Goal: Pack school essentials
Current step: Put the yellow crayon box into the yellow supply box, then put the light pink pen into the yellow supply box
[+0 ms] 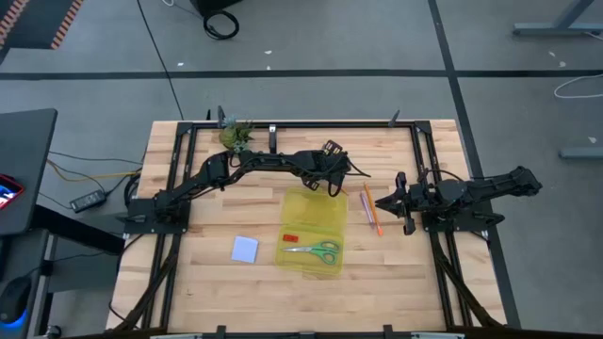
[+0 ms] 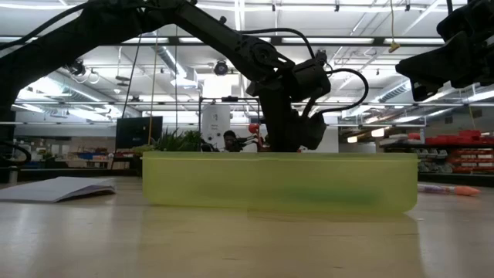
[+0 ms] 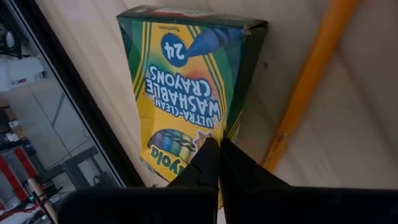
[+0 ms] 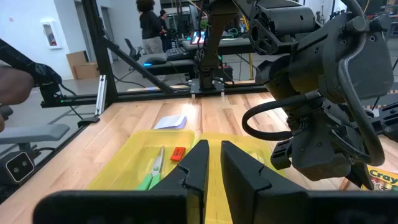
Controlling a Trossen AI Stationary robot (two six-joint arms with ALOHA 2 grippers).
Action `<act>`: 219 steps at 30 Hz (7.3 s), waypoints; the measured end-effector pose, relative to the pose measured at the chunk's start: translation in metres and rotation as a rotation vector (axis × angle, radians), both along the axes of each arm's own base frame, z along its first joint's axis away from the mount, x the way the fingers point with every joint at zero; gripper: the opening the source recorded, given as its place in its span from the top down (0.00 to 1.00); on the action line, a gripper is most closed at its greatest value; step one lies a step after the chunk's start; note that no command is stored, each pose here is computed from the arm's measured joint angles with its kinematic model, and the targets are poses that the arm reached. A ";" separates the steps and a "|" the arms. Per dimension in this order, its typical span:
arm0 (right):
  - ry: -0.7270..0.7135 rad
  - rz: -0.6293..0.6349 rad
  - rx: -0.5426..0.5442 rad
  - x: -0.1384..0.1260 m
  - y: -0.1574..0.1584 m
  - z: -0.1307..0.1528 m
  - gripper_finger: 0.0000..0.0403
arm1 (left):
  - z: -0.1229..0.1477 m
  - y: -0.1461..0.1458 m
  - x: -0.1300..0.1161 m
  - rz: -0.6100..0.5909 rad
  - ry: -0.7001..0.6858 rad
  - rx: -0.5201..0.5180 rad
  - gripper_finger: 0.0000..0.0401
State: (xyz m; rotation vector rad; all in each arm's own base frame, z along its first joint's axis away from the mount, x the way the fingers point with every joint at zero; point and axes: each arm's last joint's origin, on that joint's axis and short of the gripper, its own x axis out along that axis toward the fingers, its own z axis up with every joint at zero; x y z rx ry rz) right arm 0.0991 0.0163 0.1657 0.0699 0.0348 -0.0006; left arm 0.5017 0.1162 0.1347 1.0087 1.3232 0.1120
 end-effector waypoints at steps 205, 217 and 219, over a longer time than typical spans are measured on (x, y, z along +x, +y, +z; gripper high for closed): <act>0.003 0.000 -0.001 0.000 0.000 0.000 0.87 | 0.024 -0.278 -0.070 0.298 -0.335 -0.457 0.90; 0.003 0.000 -0.001 0.000 0.000 0.000 0.87 | 0.052 -0.289 -0.095 0.244 -0.245 -0.382 0.99; 0.003 0.000 -0.001 0.000 0.000 0.000 0.87 | 0.057 -0.289 -0.100 0.215 -0.231 -0.372 0.99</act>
